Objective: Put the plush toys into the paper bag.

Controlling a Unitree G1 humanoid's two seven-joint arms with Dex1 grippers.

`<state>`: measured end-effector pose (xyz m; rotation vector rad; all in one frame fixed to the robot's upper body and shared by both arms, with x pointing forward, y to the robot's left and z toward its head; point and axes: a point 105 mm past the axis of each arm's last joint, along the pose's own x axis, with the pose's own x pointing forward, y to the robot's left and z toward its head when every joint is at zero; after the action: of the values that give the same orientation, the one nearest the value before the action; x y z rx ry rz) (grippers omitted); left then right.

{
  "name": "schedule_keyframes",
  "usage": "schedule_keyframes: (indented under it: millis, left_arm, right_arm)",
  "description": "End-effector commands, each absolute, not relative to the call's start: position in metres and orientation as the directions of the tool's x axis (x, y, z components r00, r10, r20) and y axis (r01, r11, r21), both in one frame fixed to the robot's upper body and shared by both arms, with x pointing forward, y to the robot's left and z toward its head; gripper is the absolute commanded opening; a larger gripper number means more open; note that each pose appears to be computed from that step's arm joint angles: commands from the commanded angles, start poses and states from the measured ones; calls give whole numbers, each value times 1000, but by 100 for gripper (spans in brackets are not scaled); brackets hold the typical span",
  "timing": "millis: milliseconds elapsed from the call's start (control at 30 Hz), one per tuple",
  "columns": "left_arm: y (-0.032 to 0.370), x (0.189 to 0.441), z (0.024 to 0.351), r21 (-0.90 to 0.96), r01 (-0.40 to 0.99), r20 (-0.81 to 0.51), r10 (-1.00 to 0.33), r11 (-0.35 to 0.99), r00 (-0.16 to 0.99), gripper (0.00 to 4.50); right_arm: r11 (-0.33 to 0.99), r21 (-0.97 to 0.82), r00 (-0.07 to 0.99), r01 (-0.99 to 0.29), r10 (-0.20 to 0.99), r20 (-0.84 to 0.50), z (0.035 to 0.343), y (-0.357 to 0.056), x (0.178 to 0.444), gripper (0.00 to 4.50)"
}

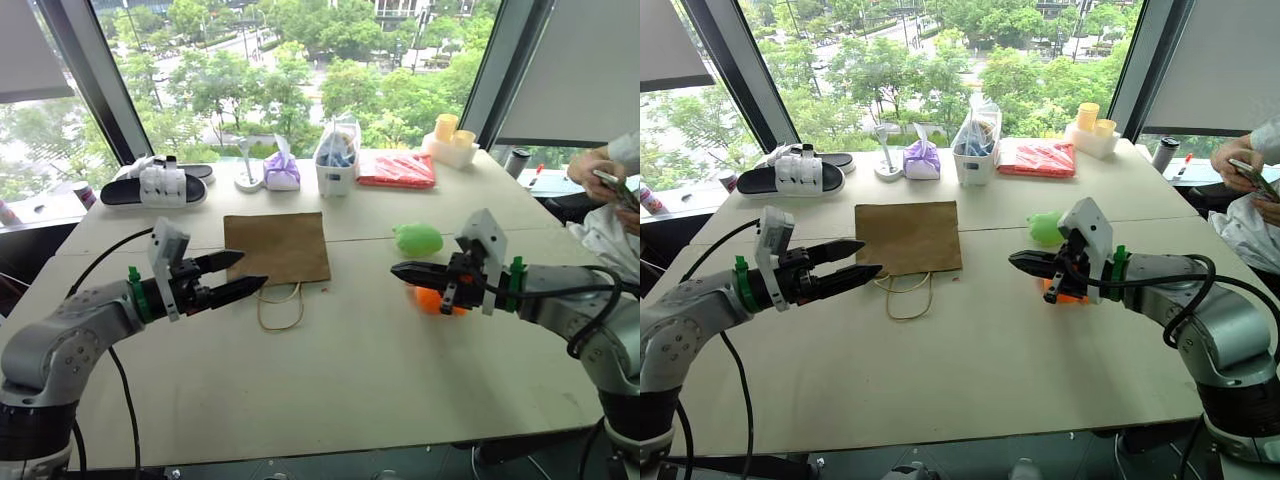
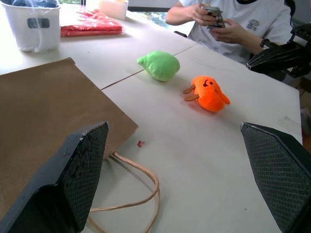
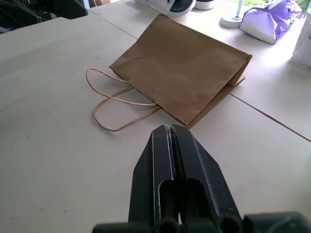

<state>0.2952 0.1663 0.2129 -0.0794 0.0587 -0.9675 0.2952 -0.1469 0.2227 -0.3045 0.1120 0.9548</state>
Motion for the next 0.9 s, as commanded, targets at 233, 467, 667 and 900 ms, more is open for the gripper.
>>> schedule_keyframes:
  millis: [233, 467, 667, 900]
  left_arm:
    - [164, 290, 221, -49, 831, -6, -832, 554, 554, 444]
    - [152, 288, 208, -17, 841, -31, -841, 541, 541, 444]
    - [162, 293, 207, 43, 838, -62, -835, 545, 546, 444]
    - [172, 305, 204, 209, 861, -121, -862, 463, 493, 444]
  right_arm:
    - [536, -246, 583, -807, 791, -187, 229, -141, 302, 0]
    - [511, -246, 558, -824, 806, -195, 227, -135, 302, 0]
    - [518, -244, 562, -820, 808, -177, 226, -132, 302, 0]
    - [518, -224, 556, -826, 815, -163, 220, -125, 300, 0]
